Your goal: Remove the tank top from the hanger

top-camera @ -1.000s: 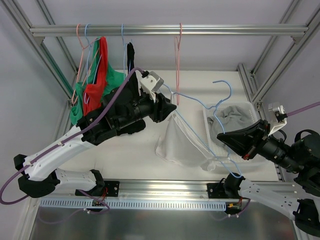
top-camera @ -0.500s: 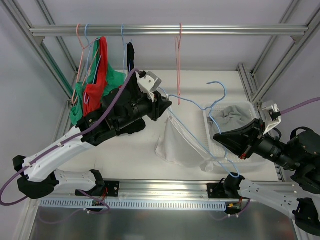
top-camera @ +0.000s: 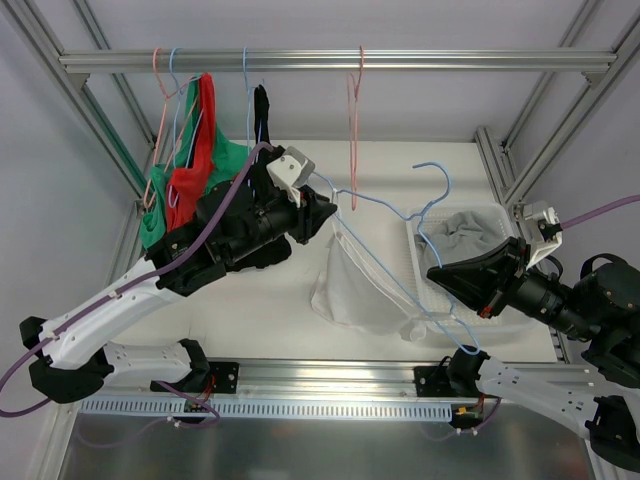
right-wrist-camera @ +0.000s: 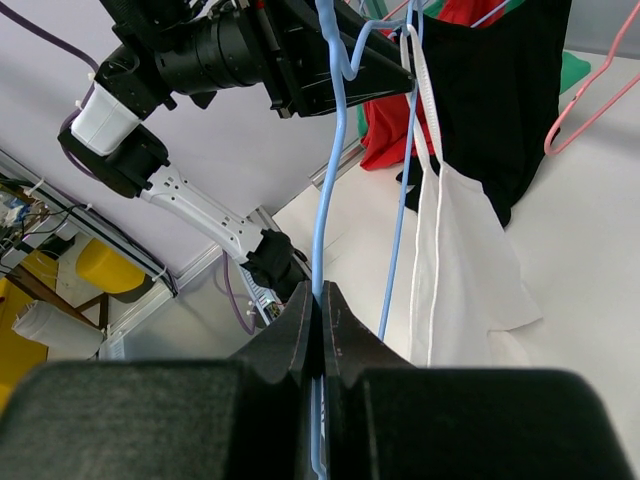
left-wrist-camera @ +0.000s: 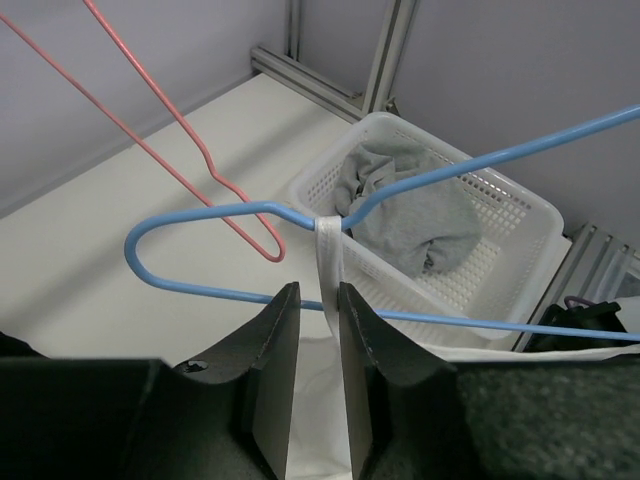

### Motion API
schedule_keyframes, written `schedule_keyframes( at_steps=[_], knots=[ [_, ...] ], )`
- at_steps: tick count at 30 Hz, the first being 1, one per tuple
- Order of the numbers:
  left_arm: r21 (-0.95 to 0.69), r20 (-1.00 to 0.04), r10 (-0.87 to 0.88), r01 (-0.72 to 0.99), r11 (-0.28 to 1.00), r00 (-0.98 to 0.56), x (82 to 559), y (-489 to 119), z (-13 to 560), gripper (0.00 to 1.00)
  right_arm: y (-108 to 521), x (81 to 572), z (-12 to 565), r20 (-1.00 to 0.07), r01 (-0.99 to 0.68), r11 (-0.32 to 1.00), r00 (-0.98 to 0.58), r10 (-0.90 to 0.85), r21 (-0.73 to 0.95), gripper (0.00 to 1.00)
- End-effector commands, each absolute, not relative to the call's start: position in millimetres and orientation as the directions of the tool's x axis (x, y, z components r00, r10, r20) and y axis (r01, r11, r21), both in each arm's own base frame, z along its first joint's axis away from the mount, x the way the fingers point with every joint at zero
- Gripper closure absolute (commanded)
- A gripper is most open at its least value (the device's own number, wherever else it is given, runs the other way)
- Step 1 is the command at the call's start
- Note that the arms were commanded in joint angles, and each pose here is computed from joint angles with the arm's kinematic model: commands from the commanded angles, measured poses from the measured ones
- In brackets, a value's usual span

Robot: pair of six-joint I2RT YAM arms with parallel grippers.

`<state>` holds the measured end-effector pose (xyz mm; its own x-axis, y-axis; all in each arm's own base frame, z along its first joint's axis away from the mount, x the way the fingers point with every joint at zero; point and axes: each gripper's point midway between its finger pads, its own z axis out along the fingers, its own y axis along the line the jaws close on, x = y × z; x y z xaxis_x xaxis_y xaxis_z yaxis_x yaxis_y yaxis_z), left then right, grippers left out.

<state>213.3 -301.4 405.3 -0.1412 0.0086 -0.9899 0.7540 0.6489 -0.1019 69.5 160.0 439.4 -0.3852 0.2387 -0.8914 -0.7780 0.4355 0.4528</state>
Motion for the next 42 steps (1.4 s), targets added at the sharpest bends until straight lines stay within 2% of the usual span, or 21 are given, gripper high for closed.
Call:
schedule_keyframes(
  at_steps=[1,2,3,6,13,17,22,28,33,37,38,40,41,42],
  knots=[
    [-0.099,-0.995,-0.044,0.762,0.64,-0.092,211,-295,424,0.77,160,72,464,-0.896,-0.801,0.414,-0.331,0.296,0.433,1.0],
    [-0.1,-0.995,-0.046,0.763,0.639,-0.093,210,-295,425,0.82,160,72,464,-0.896,-0.8,0.416,-0.331,0.296,0.433,1.0],
    [-0.1,-0.995,-0.045,0.76,0.643,-0.093,211,-295,425,0.91,160,71,464,-0.896,-0.802,0.413,-0.332,0.294,0.432,1.0],
    [-0.095,-0.995,-0.042,0.755,0.649,-0.089,213,-295,425,1.0,160,71,465,-0.894,-0.8,0.411,-0.334,0.299,0.436,1.0],
    [-0.12,-0.993,-0.071,0.717,0.687,-0.098,220,-290,429,1.0,161,72,461,-0.896,-0.8,0.414,-0.337,0.29,0.435,1.0],
    [-0.187,-0.982,-0.167,0.51,0.84,-0.084,245,-249,436,1.0,163,70,438,-0.91,-0.803,0.428,-0.348,0.228,0.414,1.0],
    [-0.233,-0.972,-0.229,0.378,0.896,-0.057,253,-221,441,1.0,170,48,420,-0.912,-0.851,0.329,-0.377,0.159,0.409,1.0],
    [-0.295,-0.955,-0.29,0.226,0.928,-0.055,263,-197,427,1.0,162,27,417,-0.931,-0.899,0.246,-0.338,0.14,0.363,1.0],
    [-0.288,-0.958,-0.275,0.296,0.911,-0.085,260,-211,421,1.0,150,28,430,-0.941,-0.919,0.255,-0.241,0.237,0.3,1.0],
    [-0.306,-0.951,-0.282,0.527,0.793,-0.128,233,-243,419,1.0,156,44,455,-0.91,-0.935,0.267,-0.113,0.398,0.233,1.0],
    [-0.321,-0.943,-0.302,0.613,0.722,-0.137,215,-250,425,1.0,166,52,447,-0.916,-0.934,0.276,-0.109,0.387,0.227,1.0],
    [-0.354,-0.93,-0.325,0.667,0.656,-0.174,202,-256,415,1.0,172,62,467,-0.891,-0.939,0.291,-0.036,0.452,0.186,1.0],
    [-0.38,-0.916,-0.34,0.729,0.569,-0.212,181,-260,410,1.0,188,80,472,-0.874,-0.932,0.312,-0.011,0.485,0.185,1.0],
    [-0.38,-0.916,-0.34,0.73,0.568,-0.213,181,-260,410,1.0,183,77,490,-0.841,-0.939,0.301,0.025,0.54,0.165,1.0]
  ],
)
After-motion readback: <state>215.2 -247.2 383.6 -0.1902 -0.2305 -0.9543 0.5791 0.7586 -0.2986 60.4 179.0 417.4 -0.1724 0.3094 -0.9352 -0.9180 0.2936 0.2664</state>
